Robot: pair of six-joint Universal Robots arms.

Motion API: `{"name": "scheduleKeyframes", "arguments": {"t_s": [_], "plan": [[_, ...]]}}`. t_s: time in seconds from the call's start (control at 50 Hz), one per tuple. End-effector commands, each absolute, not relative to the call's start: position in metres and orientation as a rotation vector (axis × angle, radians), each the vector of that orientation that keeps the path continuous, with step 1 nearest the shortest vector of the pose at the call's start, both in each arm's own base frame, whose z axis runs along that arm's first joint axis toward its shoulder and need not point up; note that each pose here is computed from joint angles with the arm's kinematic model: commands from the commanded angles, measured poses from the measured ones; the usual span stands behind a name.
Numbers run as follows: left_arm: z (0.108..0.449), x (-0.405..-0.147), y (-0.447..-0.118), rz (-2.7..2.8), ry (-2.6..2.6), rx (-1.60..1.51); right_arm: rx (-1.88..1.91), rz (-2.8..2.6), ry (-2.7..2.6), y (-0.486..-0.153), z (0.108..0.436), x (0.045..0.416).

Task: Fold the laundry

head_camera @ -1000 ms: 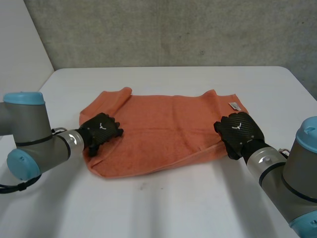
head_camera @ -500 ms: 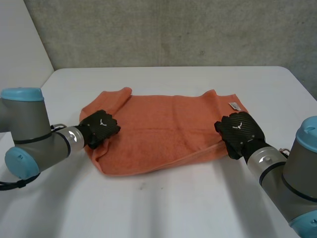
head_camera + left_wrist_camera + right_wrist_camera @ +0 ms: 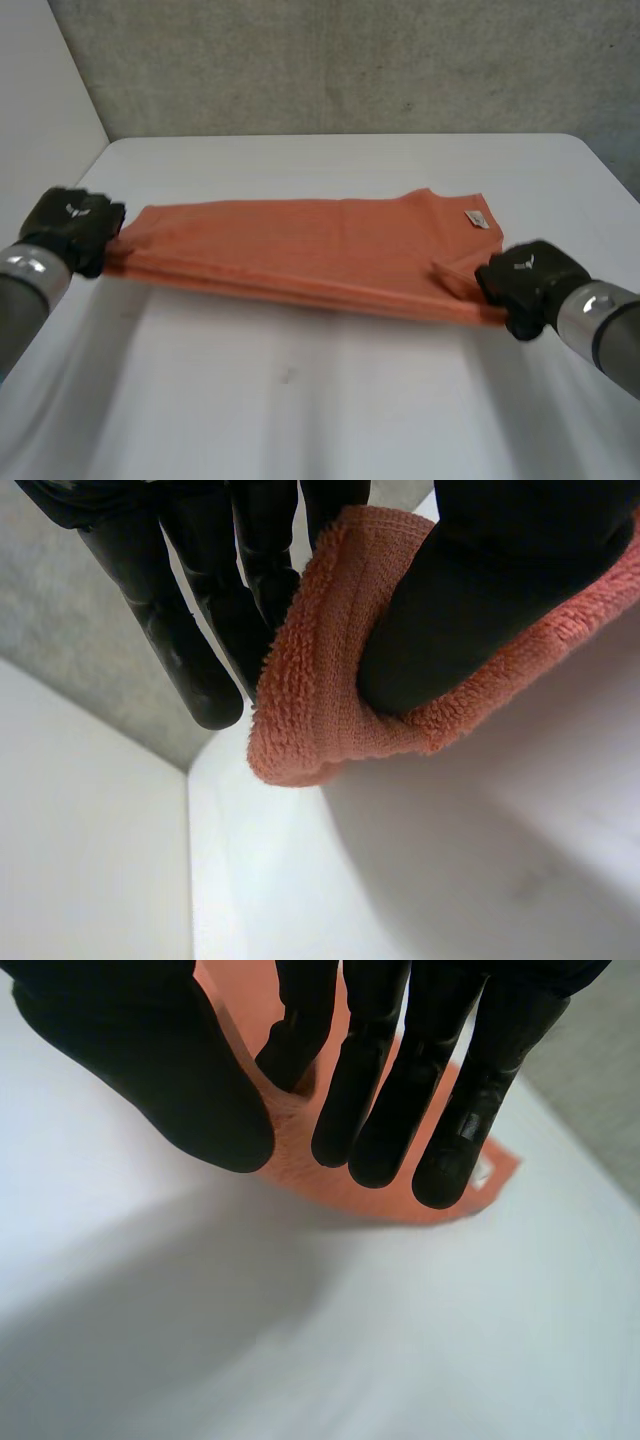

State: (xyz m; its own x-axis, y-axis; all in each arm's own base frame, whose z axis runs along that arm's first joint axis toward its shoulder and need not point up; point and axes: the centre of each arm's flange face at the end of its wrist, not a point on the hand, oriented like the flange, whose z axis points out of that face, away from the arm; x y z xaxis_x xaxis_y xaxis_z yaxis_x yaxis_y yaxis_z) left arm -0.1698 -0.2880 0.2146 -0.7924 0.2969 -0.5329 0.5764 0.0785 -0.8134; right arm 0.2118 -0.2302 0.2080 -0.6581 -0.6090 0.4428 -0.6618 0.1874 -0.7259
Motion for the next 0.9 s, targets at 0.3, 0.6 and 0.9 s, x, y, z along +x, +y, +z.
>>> {"name": "scheduleKeyframes", "arguments": {"t_s": [0.3,0.6,0.9], "plan": [[0.186,-0.170,-0.277,-1.655,2.346,0.823,1.397,1.495,-2.123,-0.266,0.184,0.221],[0.412,-0.216,-0.376,-2.761,1.183,0.258,0.623,2.487,-1.235,-0.342,0.405,0.268],[0.286,-0.208,-0.358,-2.505,1.643,0.361,0.969,2.137,-1.758,-0.298,0.288,0.254]]}}
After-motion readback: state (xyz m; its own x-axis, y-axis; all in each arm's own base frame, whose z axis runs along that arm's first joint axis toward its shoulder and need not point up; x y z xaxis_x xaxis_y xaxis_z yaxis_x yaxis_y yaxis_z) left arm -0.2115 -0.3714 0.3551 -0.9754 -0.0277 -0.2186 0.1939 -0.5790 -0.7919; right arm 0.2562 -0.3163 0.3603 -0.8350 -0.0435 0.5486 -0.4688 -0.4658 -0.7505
